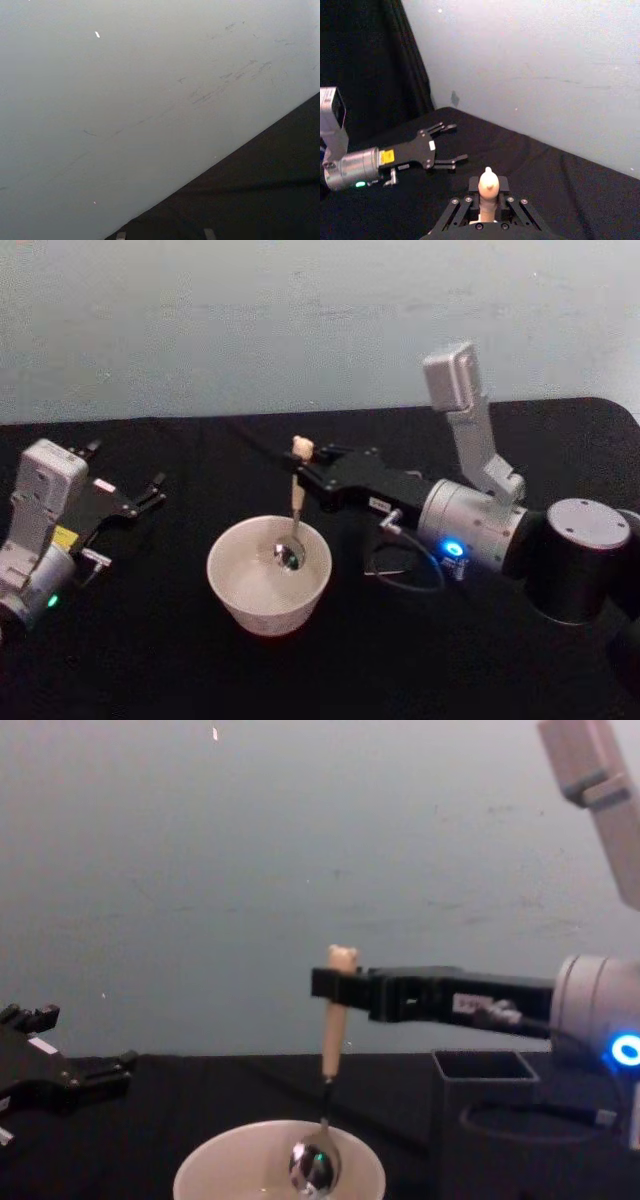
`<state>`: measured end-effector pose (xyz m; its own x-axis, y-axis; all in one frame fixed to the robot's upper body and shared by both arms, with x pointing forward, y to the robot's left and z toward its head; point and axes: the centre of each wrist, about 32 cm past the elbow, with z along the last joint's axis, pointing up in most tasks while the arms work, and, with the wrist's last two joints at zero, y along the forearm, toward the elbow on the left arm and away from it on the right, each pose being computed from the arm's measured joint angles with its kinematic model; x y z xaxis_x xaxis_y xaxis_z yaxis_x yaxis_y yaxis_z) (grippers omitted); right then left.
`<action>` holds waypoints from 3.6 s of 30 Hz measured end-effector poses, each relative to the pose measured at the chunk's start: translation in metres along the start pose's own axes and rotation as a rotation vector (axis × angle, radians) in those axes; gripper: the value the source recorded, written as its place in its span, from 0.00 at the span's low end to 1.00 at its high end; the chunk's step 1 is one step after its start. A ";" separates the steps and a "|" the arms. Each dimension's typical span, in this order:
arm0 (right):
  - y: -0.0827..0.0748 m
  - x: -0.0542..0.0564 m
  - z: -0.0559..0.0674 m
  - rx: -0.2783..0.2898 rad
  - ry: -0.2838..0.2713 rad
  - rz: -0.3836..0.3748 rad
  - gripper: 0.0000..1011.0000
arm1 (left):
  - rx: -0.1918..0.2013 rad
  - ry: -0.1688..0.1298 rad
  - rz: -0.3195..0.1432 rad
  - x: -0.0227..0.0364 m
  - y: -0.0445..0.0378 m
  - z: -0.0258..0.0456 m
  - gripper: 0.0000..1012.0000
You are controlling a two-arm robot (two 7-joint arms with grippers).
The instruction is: Pick up the stirring spoon with one hand, stir inside the cup, then place it back in its original position.
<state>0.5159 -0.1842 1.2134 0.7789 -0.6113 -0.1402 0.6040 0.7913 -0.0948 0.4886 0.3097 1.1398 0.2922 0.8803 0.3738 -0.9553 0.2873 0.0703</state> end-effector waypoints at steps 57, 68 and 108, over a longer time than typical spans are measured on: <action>-0.077 0.042 0.024 0.119 0.113 -0.224 0.21 | 0.000 0.000 0.000 0.0000 0.0000 0.0000 0.99; -0.067 0.043 0.009 0.072 0.110 -0.234 0.21 | 0.000 0.000 0.000 0.0000 0.0000 0.0000 0.99; -0.068 0.042 -0.014 -0.028 0.157 -0.245 0.21 | 0.000 0.000 0.000 0.0000 0.0000 0.0000 0.99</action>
<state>0.5046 -0.2636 1.2002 0.5732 -0.7770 -0.2602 0.7643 0.6215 -0.1719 0.4886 0.3097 1.1398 0.2923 0.8803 0.3737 -0.9553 0.2873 0.0702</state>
